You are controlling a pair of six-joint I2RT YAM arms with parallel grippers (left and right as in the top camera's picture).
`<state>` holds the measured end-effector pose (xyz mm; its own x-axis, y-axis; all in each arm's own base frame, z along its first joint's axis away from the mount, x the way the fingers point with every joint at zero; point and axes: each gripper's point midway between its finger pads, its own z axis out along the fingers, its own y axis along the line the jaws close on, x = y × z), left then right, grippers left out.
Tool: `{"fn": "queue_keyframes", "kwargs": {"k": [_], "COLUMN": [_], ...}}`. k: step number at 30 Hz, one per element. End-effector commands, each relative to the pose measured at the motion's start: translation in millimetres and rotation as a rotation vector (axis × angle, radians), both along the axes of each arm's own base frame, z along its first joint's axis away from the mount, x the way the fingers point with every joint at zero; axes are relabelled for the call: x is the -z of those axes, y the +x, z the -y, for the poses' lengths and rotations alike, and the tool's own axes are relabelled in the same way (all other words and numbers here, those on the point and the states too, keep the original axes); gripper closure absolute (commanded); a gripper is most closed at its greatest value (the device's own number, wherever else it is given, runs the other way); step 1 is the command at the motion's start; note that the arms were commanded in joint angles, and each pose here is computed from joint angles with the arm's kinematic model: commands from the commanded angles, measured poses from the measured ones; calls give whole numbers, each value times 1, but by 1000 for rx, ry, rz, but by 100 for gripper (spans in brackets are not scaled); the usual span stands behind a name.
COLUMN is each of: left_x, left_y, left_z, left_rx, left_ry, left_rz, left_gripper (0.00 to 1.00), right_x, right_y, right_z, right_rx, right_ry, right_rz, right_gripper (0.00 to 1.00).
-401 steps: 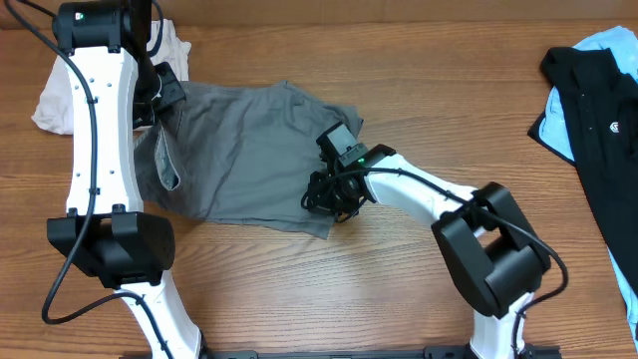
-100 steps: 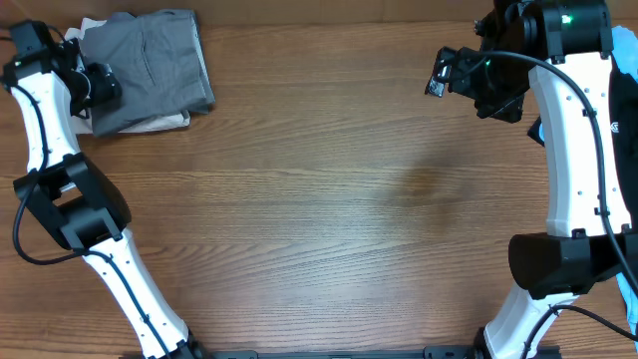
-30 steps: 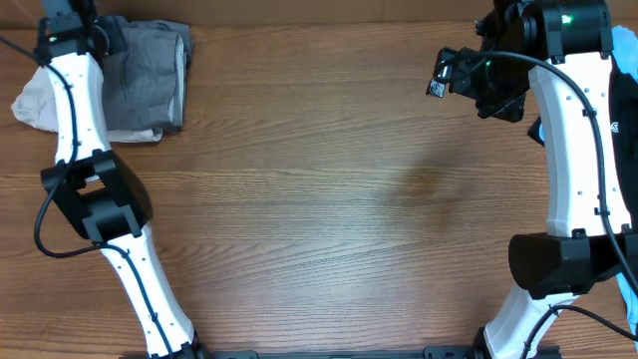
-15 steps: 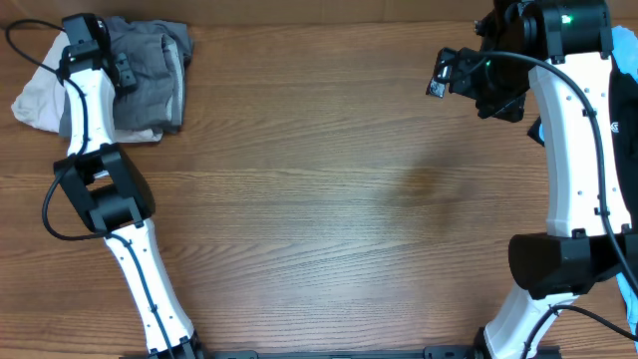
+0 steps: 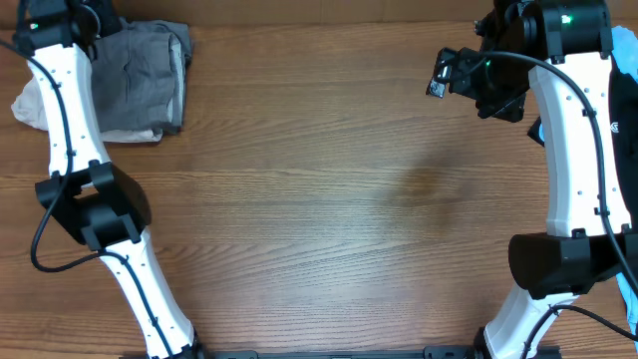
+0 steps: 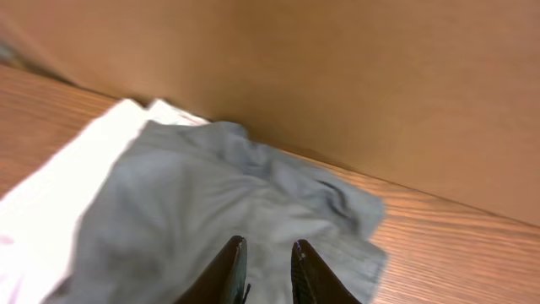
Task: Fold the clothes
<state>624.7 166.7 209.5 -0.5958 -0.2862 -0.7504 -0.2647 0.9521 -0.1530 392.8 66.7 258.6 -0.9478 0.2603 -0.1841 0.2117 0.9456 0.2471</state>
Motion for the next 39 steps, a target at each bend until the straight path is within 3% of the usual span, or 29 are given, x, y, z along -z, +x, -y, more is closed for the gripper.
{"fn": "queue_keyframes", "kwargs": {"k": [1, 8, 12, 15, 17, 20, 21, 22, 26, 31, 39], "left_x": [74, 198, 201, 145, 69, 22, 15, 14, 20, -13, -151], "left_y": [6, -2, -6, 0, 0, -13, -21, -31, -64, -94, -182], "left_z": [20, 38, 39, 35, 30, 12, 3, -4, -13, 16, 79], "left_rx": [39, 60, 59, 58, 54, 1, -23, -46, -70, 1, 122], "left_ry": [-76, -136, -141, -112, -78, -33, -17, -15, -80, -216, -299], "left_rz": [-123, -331, -350, -263, -148, -101, -110, -137, -238, -250, -95], "left_gripper": [79, 70, 73, 71, 69, 67, 52, 28, 0, 0, 0], "right_x": [-10, -10, -10, -10, -10, -10, -10, -10, -10, -32, -120], "right_y": [-4, -4, -4, -4, -4, -4, -4, -4, -5, -15, -73], "right_z": [0, 0, 0, 0, 0, 0, 0, 0, -3, -12, -6], "right_rx": [-6, -5, -5, -5, -5, -5, -5, -5, -5, -23, -37], "right_ry": [-1, -1, -1, -1, 0, 0, 0, -1, 18, 77, 97], "right_rz": [27, 27, 27, 27, 27, 27, 27, 27, 25, 74, 335], "right_gripper": [0, 0, 0, 0, 0, 0, 0, 0, 0, 0, 0]}}
